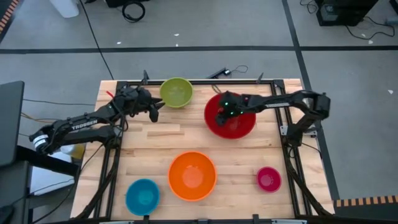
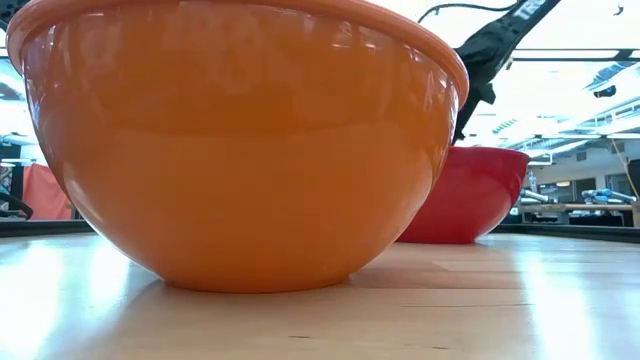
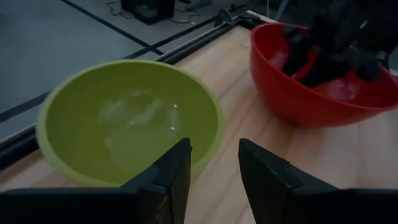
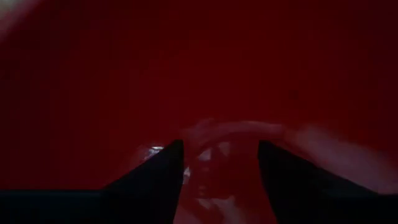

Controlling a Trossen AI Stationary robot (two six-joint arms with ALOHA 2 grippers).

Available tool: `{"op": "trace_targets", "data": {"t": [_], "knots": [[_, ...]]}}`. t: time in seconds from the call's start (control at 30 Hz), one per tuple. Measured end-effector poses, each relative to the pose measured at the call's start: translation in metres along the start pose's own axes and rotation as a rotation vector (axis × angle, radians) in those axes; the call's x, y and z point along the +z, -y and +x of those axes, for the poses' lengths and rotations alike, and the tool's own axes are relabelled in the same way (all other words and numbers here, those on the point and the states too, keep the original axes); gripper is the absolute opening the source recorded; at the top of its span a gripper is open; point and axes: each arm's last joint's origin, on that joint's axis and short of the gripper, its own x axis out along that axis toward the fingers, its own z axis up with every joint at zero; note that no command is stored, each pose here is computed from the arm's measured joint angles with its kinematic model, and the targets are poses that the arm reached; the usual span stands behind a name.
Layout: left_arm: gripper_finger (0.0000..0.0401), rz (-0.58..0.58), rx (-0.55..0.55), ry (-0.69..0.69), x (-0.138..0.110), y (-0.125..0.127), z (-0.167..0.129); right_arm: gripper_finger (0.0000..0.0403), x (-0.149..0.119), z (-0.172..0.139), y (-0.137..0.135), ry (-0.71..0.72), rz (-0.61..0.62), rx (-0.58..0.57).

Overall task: Nest bowls inside each other
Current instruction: Move the red bowl to the center of the table

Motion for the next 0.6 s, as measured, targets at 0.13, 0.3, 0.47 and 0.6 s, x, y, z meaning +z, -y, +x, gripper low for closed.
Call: {"op": "trace_targets", "data": {"t": [0.13,0.3,0.47,0.6], "knots": [[0.014,0.01,-0.035,-0.024,-0.003,0.007,0.001,0.02,-0.004,0.014,-0.027,-0.058,-0.092,0.081],[0.014,0.022,-0.098,-0.078,-0.009,0.02,0.001,0.0195,0.001,0.017,-0.072,-0.033,-0.207,0.17],[0.014,0.007,-0.227,-0.155,-0.018,0.04,-0.001,0.0195,0.005,0.014,-0.11,-0.017,-0.299,0.255],[0.0139,-0.01,-0.355,-0.195,-0.023,0.059,-0.005,0.0195,0.005,-0.004,-0.124,-0.011,-0.35,0.195]]}}
